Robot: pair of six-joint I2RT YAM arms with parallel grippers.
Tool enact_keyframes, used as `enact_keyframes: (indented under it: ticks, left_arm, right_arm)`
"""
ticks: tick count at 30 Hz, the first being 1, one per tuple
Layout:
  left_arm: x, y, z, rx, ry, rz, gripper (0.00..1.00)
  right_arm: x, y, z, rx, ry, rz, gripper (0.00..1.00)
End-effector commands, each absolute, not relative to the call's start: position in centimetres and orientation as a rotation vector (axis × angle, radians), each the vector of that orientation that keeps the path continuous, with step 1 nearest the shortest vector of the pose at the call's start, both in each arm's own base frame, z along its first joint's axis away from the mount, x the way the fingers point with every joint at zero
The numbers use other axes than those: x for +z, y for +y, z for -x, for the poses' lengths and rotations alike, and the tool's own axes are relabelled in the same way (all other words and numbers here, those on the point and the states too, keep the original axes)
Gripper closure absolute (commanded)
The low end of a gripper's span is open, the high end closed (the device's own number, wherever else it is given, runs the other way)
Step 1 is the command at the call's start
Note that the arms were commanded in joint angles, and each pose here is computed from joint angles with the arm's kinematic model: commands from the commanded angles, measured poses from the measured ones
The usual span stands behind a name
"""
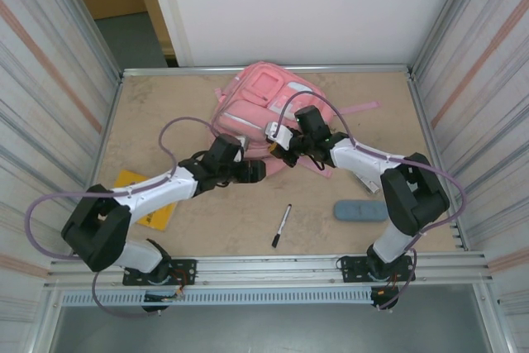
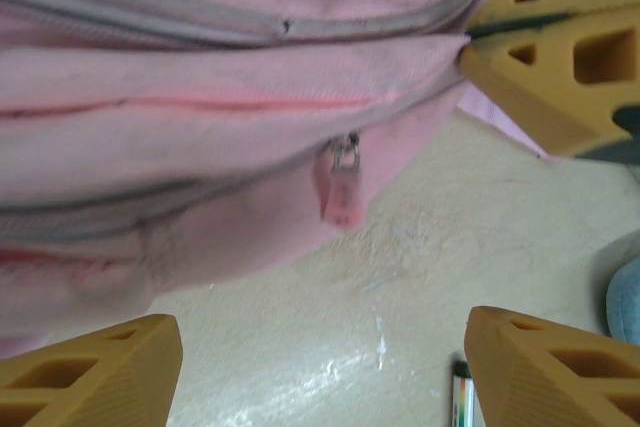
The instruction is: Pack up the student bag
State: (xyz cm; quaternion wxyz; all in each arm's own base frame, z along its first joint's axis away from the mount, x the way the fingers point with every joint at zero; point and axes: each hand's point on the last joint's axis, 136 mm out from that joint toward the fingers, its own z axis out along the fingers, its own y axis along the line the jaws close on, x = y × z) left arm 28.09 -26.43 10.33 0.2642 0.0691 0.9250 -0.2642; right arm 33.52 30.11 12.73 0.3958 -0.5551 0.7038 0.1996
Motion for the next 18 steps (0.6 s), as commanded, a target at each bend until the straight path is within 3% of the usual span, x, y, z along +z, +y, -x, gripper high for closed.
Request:
enact_keyframes:
  ticks: [1, 7, 12, 18]
  left_arm:
    - [10.9, -27.3, -29.4, -0.71, 2.455, -0.198, 0.27]
    - [9.3, -27.9, -30.1, -0.65, 2.489, -0.168, 0.32]
    - [8.5, -27.7, -30.8, -0.549, 2.494, -0.124, 0.43]
    - [8.8, -27.4, -30.6, -0.449, 2.468, -0.169, 0.82]
  right_arm:
    - [17.6, 31.5, -33.2, 0.62, 1.667, 1.339, 1.0]
    - [18.1, 31.9, -32.2, 0.698, 1.669, 1.312, 1.0]
    - [17.9, 32.4, -31.4, 0.716, 1.672, 1.304, 1.0]
    - [17.3, 31.8, -31.5, 0.699, 1.697, 1.296, 1.0]
